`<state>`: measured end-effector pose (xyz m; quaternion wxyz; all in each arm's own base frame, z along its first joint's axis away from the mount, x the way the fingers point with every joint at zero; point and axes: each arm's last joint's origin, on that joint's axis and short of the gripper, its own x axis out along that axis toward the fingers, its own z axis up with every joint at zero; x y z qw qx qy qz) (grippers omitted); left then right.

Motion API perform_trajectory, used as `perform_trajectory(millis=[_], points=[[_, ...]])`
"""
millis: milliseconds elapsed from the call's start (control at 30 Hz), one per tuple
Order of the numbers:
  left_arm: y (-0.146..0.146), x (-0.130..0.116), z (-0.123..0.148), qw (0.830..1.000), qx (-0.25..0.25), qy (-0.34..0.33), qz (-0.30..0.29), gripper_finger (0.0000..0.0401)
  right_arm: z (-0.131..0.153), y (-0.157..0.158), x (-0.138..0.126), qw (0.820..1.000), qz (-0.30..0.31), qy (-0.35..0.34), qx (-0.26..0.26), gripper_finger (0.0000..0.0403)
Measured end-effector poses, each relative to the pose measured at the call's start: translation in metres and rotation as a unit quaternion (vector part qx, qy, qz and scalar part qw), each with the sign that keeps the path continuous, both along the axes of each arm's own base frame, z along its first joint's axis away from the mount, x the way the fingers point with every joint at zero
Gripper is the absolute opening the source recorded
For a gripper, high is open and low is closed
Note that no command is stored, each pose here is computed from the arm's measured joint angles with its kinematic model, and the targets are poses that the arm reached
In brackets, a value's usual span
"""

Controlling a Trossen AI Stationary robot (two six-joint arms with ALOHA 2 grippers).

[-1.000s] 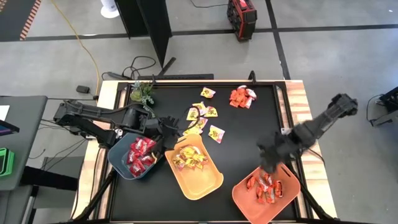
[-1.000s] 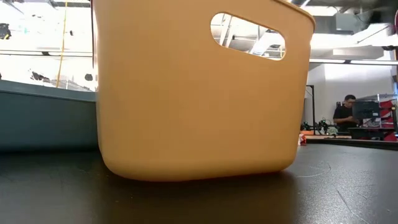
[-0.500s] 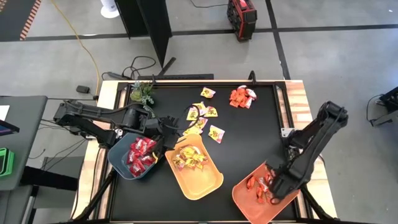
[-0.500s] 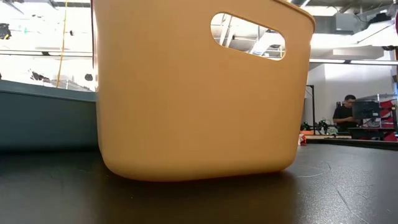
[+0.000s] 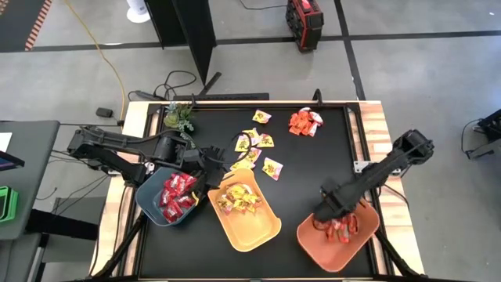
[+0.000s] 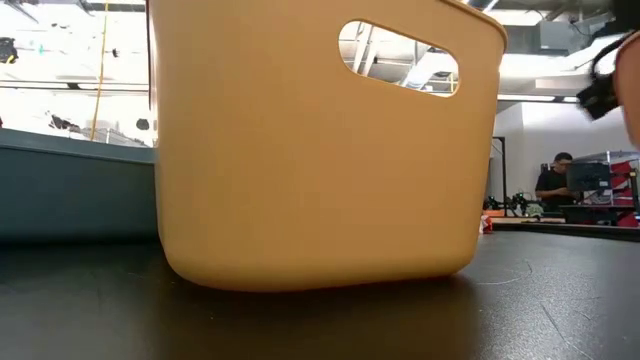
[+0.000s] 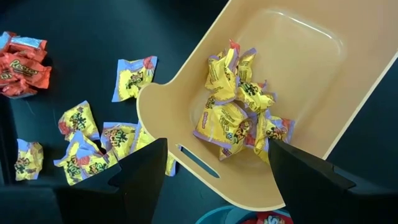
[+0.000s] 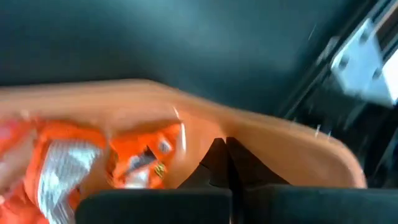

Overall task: Sort candy
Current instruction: Put the orange chocolate into the orange bin

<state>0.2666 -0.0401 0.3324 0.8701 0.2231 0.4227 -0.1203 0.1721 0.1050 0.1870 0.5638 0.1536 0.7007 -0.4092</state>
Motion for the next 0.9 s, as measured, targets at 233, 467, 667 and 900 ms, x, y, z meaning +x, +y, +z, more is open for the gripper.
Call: perform_trajectory(millis=[233, 467, 667, 900], points=[[0.000, -0.001, -0.001, 1.000, 0.004, 0.009, -0.004, 0.0276, -0.014, -0.035, 0.022, 0.998, 0.054, -0.044, -0.006, 0.0000], [0.000, -0.002, -0.001, 1.000, 0.007, 0.010, -0.007, 0.0276, -0.021, -0.076, 0.042, 0.991, 0.110, -0.071, -0.018, 0.0000], [0.000, -0.003, -0.002, 1.000, 0.008, 0.019, -0.006, 0.0276, -0.022, -0.099, 0.058, 0.980, 0.167, -0.108, -0.008, 0.0000], [0.000, -0.004, -0.003, 1.000, 0.004, 0.023, -0.001, 0.0276, 0.001, -0.094, 0.055, 0.980, 0.159, -0.119, -0.010, 0.0036]])
